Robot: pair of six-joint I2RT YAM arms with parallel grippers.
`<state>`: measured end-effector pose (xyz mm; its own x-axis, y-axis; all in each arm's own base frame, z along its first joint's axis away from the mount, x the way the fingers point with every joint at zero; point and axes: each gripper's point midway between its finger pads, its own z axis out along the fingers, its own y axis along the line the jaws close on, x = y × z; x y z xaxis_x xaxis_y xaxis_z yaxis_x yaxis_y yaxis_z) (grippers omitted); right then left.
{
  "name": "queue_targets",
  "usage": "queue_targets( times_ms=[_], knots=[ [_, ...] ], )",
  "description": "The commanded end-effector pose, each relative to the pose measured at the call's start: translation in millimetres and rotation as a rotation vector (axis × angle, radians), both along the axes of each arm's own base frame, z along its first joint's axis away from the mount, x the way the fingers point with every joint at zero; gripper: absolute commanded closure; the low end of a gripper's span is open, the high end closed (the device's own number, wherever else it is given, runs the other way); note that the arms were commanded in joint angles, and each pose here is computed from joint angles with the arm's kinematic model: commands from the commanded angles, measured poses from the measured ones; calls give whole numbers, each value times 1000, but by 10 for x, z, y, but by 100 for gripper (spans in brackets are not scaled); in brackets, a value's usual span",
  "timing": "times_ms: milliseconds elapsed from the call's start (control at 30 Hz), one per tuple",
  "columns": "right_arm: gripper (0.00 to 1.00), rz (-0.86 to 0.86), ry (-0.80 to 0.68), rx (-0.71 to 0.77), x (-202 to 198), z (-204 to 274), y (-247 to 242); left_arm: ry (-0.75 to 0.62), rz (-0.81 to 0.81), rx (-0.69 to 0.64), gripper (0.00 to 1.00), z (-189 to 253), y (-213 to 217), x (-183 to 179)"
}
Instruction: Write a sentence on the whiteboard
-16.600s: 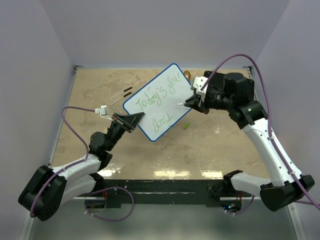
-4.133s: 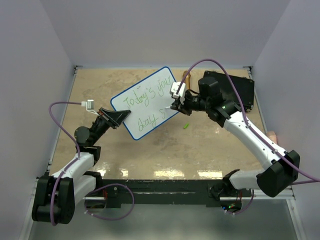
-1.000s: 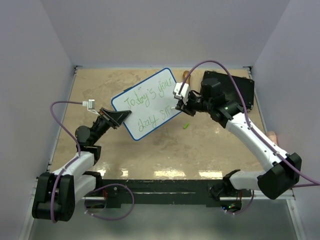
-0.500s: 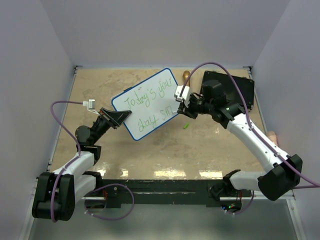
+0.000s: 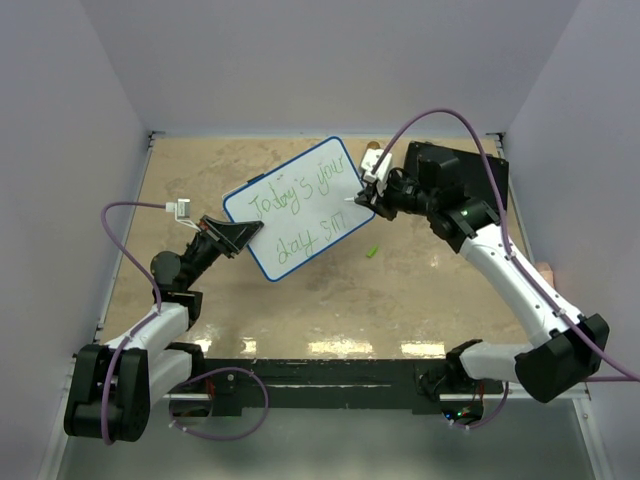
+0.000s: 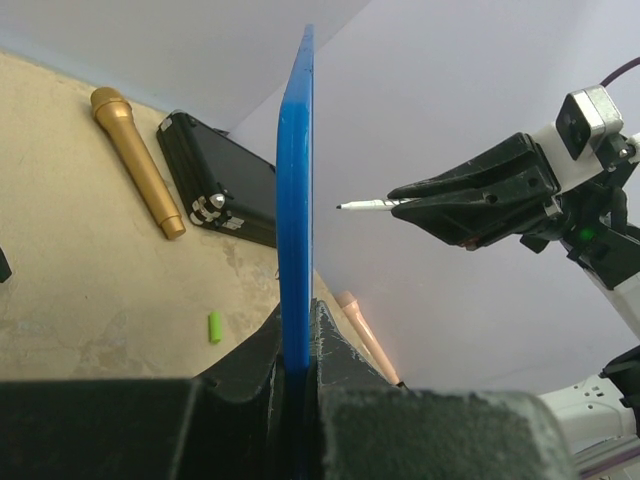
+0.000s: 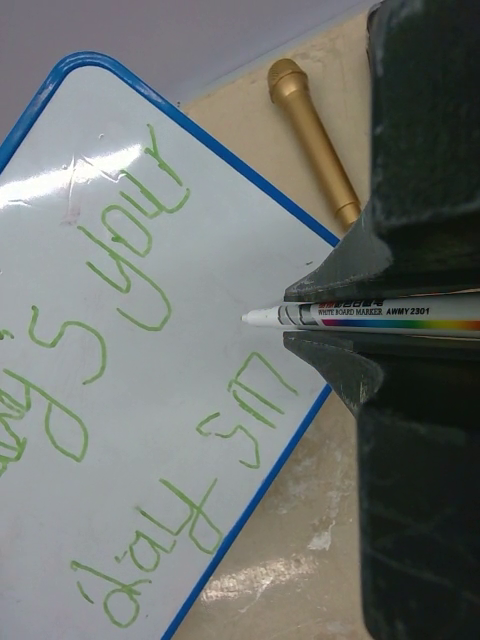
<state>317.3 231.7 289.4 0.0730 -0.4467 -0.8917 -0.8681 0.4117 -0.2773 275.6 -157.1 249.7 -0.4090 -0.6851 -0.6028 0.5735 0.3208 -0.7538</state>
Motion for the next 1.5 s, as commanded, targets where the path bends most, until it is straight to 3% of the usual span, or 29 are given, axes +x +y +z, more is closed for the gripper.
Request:
queue_targets(
  times_ms=[0, 700, 1000, 1467],
  knots=[
    [100, -5, -42, 47, 97, 194, 69, -172, 1, -42, 100, 446, 14, -99],
    [100, -8, 41, -27, 100, -202, 35, -175, -2, -45, 100, 458, 11, -96],
    [100, 20, -6, 20, -93, 40, 1, -167, 1, -46, 100, 434, 13, -77],
    [100, 34, 59, -25, -78, -245, 14, -174, -1, -47, 100, 452, 13, -92]
  ],
)
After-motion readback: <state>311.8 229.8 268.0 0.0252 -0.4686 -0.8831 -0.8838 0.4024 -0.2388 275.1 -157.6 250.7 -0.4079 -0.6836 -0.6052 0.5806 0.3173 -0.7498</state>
